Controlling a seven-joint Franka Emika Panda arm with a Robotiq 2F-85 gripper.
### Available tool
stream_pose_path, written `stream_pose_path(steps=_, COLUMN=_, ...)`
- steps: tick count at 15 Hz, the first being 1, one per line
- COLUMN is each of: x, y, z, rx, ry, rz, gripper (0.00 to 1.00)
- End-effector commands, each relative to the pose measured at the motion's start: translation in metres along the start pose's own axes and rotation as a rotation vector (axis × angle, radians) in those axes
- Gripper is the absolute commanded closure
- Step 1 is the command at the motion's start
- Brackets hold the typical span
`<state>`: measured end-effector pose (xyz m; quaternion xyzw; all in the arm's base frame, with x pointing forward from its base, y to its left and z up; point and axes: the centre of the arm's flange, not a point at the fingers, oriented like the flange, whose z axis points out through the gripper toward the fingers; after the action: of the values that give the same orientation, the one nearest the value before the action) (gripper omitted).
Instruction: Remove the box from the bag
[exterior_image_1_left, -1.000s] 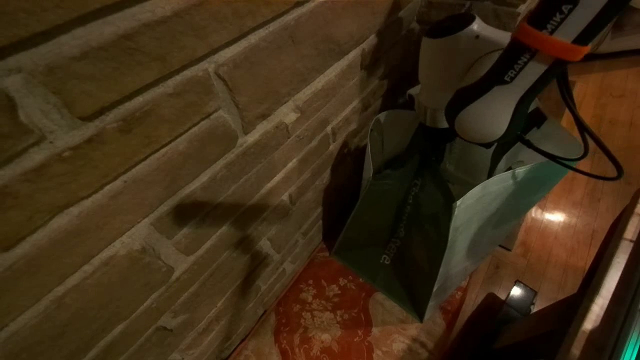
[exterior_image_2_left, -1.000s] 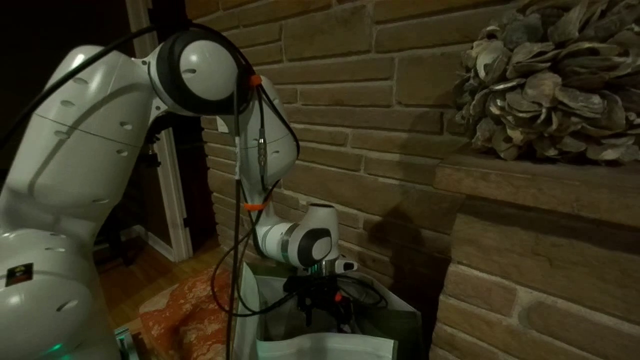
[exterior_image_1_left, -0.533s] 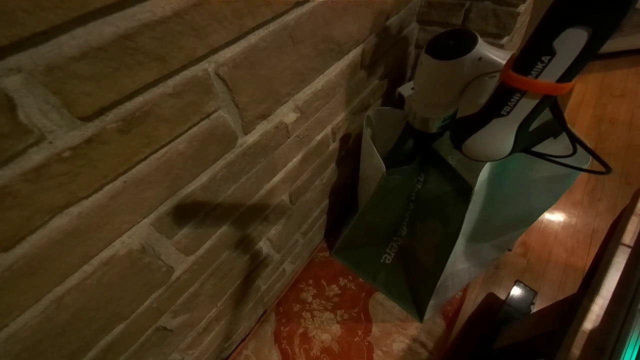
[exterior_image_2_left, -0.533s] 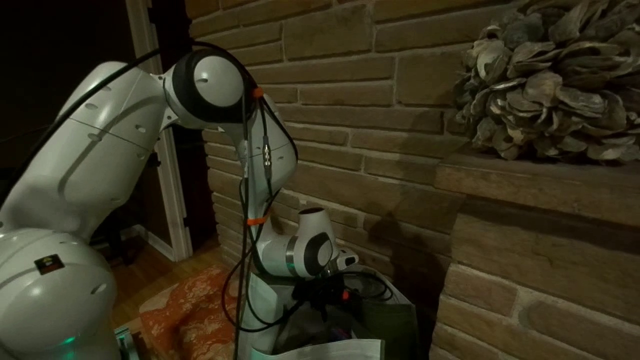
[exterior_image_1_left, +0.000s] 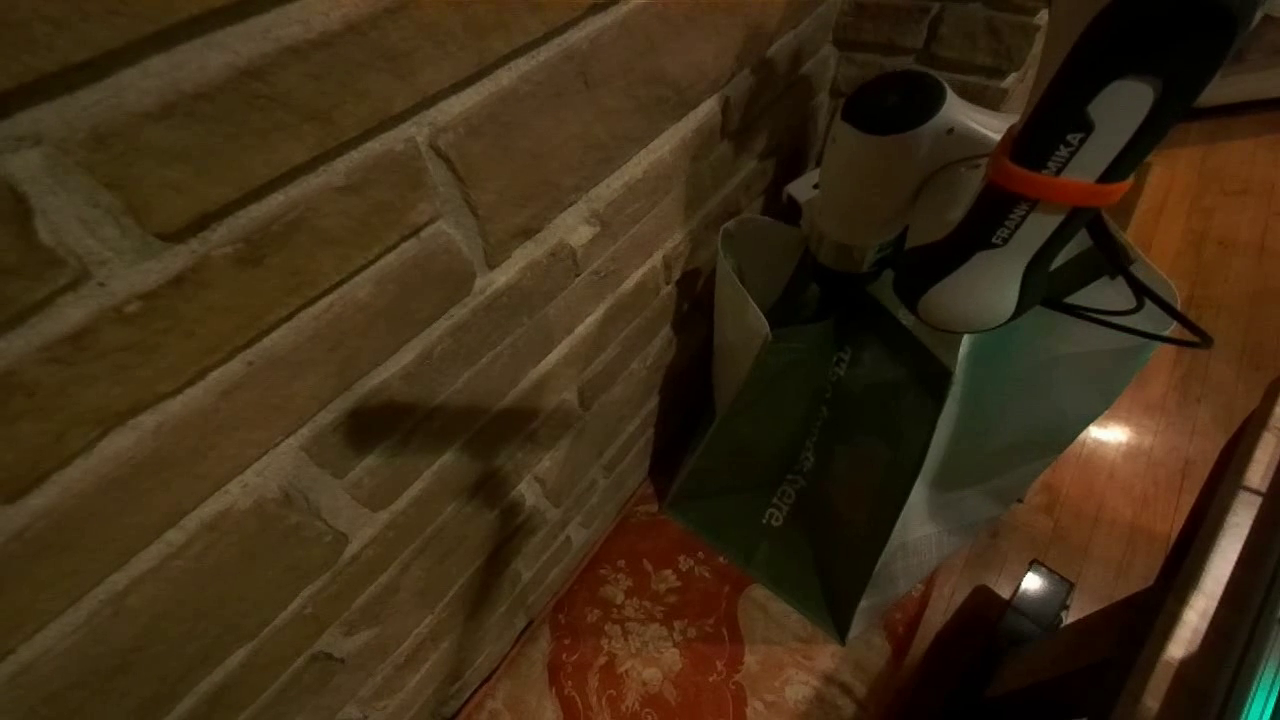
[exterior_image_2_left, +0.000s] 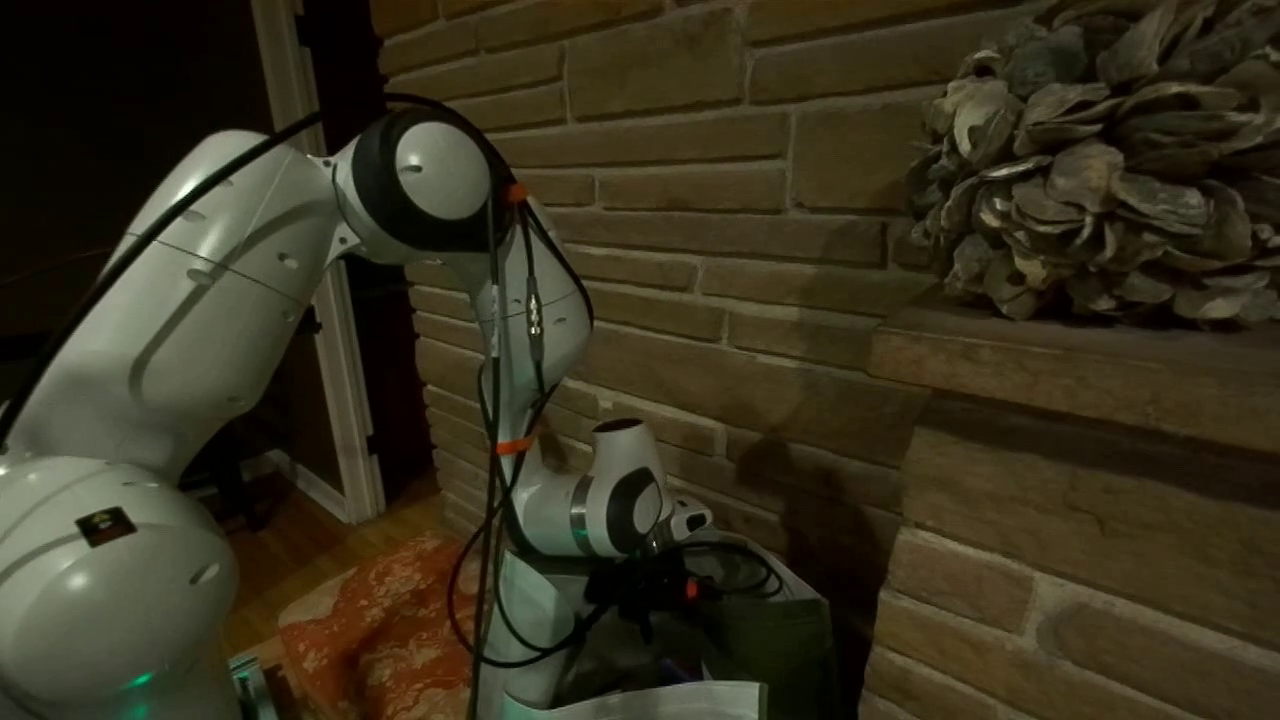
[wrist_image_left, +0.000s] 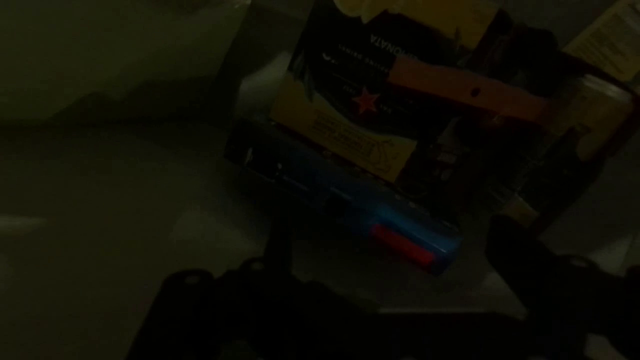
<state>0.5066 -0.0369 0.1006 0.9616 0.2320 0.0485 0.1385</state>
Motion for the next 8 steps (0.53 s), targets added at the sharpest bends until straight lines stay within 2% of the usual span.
stream_pose_path(steps=1, x=0.014, y=-0.02, z=0.024, rx=-0.008, ry=0.076, rz=-0.153, gripper=0.0)
stream_pose_path(steps=5, x=0.026, y=-0.031, z=0.039, rx=-0.016, ry=0.16, rz=-0.307, gripper=0.0)
stream_pose_path(steps=8, x=0.027, y=-0.031, z=0.05, rx=0.017, ry=0.171, rz=-0.399, gripper=0.0)
